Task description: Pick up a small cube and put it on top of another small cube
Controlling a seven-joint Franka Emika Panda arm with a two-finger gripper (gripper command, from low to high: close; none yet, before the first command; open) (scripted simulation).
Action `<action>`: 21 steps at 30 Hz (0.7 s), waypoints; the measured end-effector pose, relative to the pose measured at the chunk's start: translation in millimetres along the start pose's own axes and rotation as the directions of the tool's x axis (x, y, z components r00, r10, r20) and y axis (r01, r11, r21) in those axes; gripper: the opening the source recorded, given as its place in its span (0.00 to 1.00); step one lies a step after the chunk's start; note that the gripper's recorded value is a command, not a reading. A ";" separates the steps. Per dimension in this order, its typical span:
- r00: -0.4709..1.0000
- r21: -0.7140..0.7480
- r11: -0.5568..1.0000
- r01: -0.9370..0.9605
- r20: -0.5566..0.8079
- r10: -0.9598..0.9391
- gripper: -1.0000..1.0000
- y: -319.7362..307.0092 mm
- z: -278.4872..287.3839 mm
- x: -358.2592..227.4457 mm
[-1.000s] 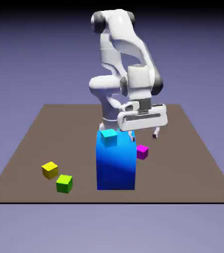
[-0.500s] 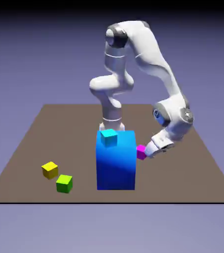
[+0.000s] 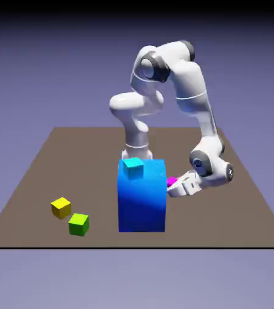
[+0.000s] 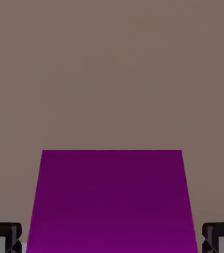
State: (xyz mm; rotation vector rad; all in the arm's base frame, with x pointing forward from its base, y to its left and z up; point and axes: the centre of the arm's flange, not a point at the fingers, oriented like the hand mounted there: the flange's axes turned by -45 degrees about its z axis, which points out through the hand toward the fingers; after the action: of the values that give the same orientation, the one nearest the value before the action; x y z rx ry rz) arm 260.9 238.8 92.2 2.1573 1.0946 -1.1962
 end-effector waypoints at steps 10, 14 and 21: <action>1.000 0.166 0.986 -0.009 -0.018 0.012 0.00 93.4 -84.0 18.1; 0.999 0.233 0.972 -0.024 -0.039 0.034 0.00 140.5 -101.9 30.5; 0.993 0.311 0.949 -0.049 -0.085 0.079 0.00 222.8 -128.7 40.3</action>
State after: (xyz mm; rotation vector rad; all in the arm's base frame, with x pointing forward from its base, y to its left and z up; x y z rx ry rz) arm 517.7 212.6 126.2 2.4894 0.9157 -1.3180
